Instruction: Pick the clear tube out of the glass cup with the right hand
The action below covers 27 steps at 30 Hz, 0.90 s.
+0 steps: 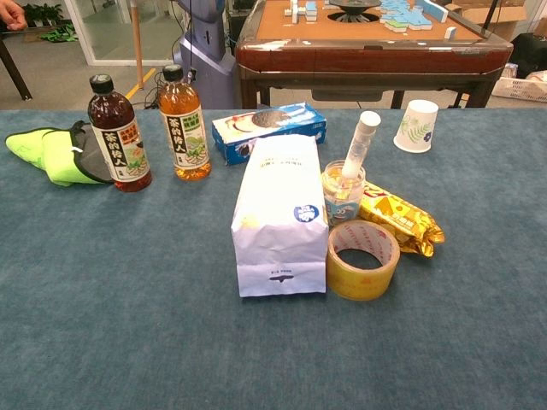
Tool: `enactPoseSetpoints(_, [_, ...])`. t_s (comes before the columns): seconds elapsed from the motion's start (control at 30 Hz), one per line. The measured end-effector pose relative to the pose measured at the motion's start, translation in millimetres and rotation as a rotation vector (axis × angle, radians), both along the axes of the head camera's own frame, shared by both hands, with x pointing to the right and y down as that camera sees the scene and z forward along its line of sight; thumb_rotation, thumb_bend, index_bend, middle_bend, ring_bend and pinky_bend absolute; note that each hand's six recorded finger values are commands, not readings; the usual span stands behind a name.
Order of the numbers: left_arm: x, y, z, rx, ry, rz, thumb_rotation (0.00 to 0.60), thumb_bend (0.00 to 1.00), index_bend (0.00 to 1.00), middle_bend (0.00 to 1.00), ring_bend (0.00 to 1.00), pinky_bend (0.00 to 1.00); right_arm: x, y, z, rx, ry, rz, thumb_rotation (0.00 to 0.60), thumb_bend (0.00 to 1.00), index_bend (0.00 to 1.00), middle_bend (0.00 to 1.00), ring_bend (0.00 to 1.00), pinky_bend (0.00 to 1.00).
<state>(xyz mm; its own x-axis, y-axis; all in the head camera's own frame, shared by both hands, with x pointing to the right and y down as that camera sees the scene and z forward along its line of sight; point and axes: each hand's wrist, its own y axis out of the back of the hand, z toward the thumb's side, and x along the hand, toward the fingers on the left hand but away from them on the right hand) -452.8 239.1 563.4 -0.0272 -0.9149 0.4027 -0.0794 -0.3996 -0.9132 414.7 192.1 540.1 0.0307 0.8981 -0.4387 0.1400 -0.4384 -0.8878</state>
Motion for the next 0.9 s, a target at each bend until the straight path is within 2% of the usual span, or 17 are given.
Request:
enactPoseSetpoints(0.27, [2.9,-1.4,2.3,-0.006,0.007,0.006,0.6,0.3,0.18,0.1,0.17,0.14,-15.5,-8.5,7.5,-0.018,-0.032,-0.038,0.6,0.37,0.3,0.31,0.23,0.27])
enactPoseSetpoints(0.4, [3.8,-1.2,2.9,-0.009,0.009,0.009,0.6,0.3,0.18,0.1,0.17,0.14,-33.4,-18.7,16.2,-0.034,-0.069,-0.074,0.6,0.37,0.34,0.31,0.2,0.27])
enactPoseSetpoints(0.53, [3.2,-0.2,1.5,-0.007,0.009,0.007,0.6,0.3,0.18,0.1,0.17,0.14,-60.7,-33.8,29.4,-0.053,-0.123,-0.12,0.6,0.37,0.38,0.29,0.16,0.27])
enactPoseSetpoints(0.9, [-5.5,6.0,-3.9,-0.008,-0.004,-0.015,0.6,0.3,0.18,0.1,0.17,0.14,-146.5,-62.3,71.8,-0.13,-0.251,-0.24,0.6,0.37,0.41,0.29,0.16,0.27])
